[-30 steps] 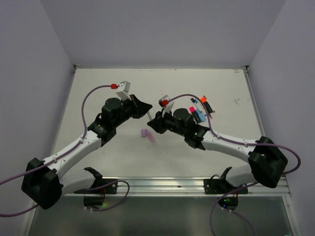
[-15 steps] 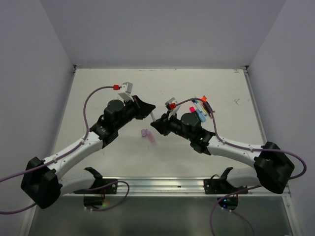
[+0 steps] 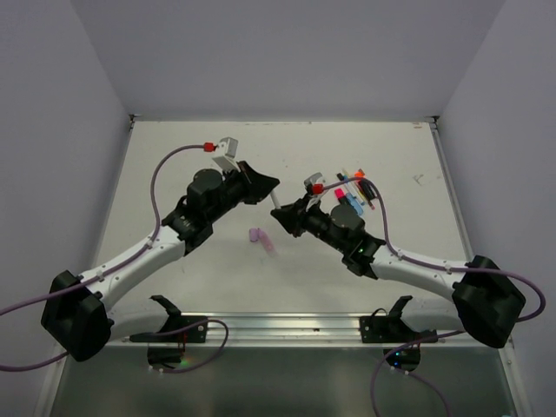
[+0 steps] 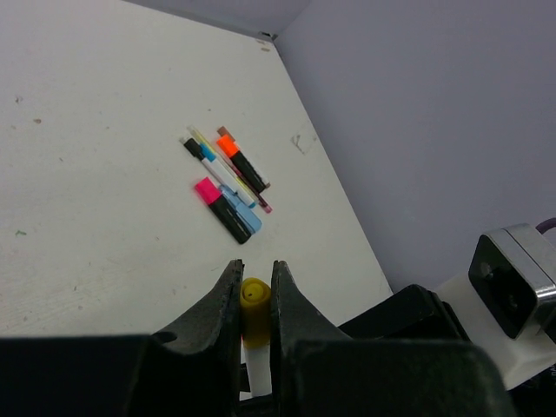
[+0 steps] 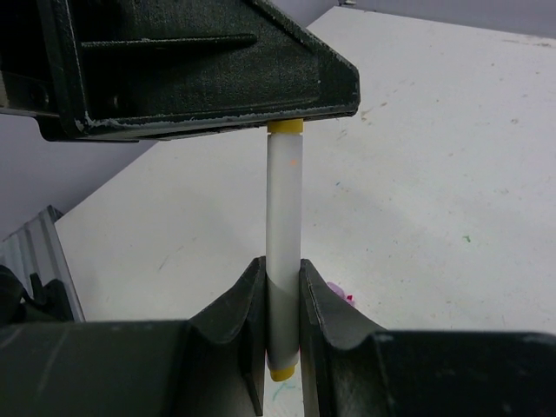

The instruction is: Open the pen caps

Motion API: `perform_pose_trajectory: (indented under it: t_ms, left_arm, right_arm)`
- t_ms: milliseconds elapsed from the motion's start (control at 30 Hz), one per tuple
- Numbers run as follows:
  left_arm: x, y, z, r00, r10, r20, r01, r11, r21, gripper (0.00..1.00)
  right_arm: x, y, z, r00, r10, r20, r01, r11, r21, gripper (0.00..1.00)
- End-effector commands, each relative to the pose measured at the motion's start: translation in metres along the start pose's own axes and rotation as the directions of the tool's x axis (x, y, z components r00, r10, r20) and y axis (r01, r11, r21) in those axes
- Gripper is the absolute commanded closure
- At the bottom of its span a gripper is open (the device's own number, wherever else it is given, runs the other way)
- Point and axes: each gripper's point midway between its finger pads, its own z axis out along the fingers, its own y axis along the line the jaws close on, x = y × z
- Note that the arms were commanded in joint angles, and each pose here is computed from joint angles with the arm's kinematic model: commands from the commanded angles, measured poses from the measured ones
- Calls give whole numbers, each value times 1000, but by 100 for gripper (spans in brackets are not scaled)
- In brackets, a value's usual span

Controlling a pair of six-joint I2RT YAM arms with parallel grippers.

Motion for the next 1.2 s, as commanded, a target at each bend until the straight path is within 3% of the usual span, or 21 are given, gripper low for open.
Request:
perform_pose_trajectory:
  t_ms: [0, 233, 300, 333, 467, 567, 667, 800, 933, 1167]
  left_arm:
    - [-203, -31, -41, 754, -24, 657, 17, 1000, 17, 100]
    - [-237, -21, -55, 695, -41, 718, 47, 999, 11, 100]
    - [-238, -20, -54, 700, -29, 714, 39, 999, 2, 100]
    - [-232, -21, -50, 725, -21, 688, 22, 1000, 6, 100]
    - [-169, 15, -10, 886, 6, 464, 34, 996, -77, 100]
    - [-109, 42, 6, 959, -20, 282, 55, 991, -118, 100]
    - [-48, 63, 17, 994, -36, 105, 57, 978, -200, 100]
    - [21, 81, 27, 992, -91, -91, 64, 963, -263, 100]
    - [87, 101, 29, 957, -149, -250, 64, 946, -317, 98]
    - [142, 116, 29, 907, -186, -377, 41, 931, -361, 94]
  right_arm:
    - [106, 11, -38, 933, 3, -361, -34, 996, -81, 100]
    - [110, 11, -38, 930, 3, -368, -38, 995, -89, 100]
    - [109, 11, -38, 930, 6, -367, -40, 996, -84, 100]
    - [107, 8, -37, 933, 11, -359, -36, 997, -63, 100]
    - [104, -17, -40, 931, 47, -361, -11, 995, 101, 100]
    - [107, -41, -45, 909, 73, -411, 27, 972, 232, 100]
    - [111, -57, -46, 886, 116, -448, 39, 946, 321, 100]
    - [116, -74, -45, 865, 192, -464, 12, 916, 401, 100]
    - [136, -92, -48, 802, 313, -509, -44, 880, 473, 100]
    - [144, -98, -35, 777, 342, -528, -57, 874, 483, 100]
